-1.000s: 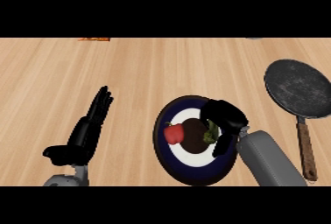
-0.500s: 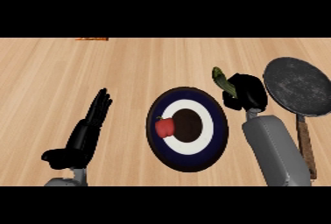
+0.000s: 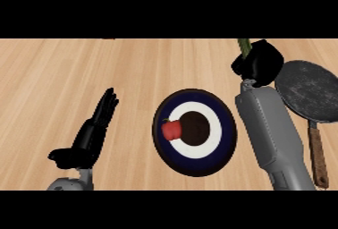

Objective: Pick the squash from the plate and place it in the pan

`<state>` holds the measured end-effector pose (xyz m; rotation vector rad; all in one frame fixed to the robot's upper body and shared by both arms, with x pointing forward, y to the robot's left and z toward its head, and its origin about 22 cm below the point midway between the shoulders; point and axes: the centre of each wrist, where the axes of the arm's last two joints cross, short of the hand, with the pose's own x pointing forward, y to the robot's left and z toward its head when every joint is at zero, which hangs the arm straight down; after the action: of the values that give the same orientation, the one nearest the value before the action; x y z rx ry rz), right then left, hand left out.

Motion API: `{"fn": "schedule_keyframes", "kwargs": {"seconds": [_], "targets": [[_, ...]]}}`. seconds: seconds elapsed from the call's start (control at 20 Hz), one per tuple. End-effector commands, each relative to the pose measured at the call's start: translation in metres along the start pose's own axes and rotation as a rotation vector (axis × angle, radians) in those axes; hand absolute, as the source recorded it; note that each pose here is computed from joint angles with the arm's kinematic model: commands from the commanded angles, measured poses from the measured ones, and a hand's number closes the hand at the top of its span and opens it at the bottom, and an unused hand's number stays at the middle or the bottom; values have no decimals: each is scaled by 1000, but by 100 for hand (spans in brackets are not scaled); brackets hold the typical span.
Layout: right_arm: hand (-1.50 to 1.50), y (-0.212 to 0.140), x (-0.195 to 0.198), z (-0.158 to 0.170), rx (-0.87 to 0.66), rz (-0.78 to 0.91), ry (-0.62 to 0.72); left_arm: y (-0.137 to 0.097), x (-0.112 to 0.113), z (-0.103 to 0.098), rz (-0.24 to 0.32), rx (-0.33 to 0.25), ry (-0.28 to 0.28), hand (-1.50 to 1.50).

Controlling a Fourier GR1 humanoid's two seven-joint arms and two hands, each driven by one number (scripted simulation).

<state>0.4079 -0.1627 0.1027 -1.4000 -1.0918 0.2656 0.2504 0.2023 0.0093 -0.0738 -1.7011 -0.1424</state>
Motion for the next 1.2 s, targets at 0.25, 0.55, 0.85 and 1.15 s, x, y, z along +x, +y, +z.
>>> {"fn": "schedule_keyframes", "kwargs": {"seconds": [0.25, 0.55, 0.85, 1.15], "targets": [[150, 4, -35, -37, -177, -154, 226, -14, 1, -1, 17, 11, -10, 0], [150, -1, -102, -78, -299, -78, 250, 6, -5, 0, 0, 6, 2, 0], [150, -4, -160, -105, -449, 83, 243, -6, 13, -9, -7, 5, -1, 0], [150, -17, -212, -121, -556, -12, 282, 1, 21, -9, -3, 10, -7, 0]]}}
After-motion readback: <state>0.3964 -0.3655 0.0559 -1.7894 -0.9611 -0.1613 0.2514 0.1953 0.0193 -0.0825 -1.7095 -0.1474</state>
